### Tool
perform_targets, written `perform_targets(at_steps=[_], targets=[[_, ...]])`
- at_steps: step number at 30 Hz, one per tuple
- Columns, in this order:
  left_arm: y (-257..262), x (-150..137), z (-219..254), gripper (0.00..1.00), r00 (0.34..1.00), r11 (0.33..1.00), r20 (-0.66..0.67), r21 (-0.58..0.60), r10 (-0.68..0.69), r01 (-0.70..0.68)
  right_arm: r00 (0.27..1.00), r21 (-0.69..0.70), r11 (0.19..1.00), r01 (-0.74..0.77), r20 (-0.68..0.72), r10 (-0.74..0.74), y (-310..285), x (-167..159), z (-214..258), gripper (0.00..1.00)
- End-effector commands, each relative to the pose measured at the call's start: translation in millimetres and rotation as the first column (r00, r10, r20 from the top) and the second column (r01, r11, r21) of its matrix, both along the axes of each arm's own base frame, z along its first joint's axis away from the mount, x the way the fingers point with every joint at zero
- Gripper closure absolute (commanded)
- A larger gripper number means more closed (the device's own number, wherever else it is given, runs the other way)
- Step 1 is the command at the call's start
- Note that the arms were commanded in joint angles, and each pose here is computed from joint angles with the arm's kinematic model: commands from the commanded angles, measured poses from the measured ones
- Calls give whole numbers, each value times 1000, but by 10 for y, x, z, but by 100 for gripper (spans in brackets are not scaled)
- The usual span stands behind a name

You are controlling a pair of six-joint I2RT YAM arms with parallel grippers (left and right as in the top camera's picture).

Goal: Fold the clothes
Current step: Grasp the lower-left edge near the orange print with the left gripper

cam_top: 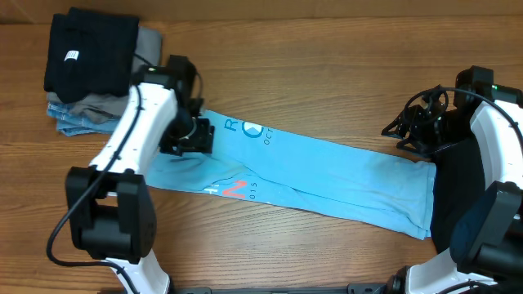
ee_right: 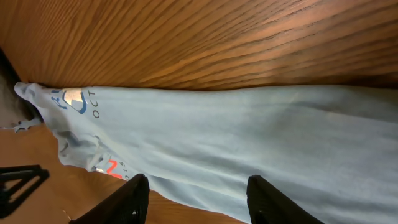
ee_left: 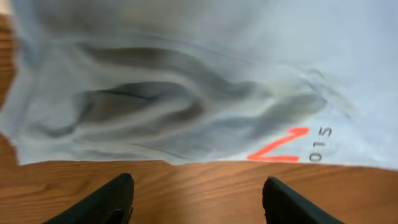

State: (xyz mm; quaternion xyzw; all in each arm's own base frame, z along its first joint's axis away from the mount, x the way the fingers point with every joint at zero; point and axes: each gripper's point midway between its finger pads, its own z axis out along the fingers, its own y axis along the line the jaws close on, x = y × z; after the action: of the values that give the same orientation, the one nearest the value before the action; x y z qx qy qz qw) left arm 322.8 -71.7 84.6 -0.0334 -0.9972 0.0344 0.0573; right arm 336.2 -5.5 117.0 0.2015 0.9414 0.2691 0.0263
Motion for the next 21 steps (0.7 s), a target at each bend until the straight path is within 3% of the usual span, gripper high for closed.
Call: perform_targets(at_steps=[1, 3, 10, 18, 21], targets=[[-104, -219, -203, 38, 991, 991, -51, 42, -125, 127, 999, 1, 1000, -14, 42, 14, 31, 20, 105, 45], [-169, -288, -312, 42, 983, 984, -59, 41, -173, 176, 999, 1, 1000, -14, 42, 14, 30, 21, 105, 45], [-234, -349, -567, 42, 966, 961, -35, 98, -254, 257, 999, 1, 1000, -13, 41, 13, 31, 20, 105, 45], [-284, -253, -666, 62, 964, 961, 21, 95, -264, 261, 999, 2, 1000, -11, 39, 11, 31, 20, 105, 46], [-300, -310, -733, 65, 964, 961, 13, 76, -266, 264, 999, 2, 1000, -11, 38, 11, 32, 16, 105, 46]])
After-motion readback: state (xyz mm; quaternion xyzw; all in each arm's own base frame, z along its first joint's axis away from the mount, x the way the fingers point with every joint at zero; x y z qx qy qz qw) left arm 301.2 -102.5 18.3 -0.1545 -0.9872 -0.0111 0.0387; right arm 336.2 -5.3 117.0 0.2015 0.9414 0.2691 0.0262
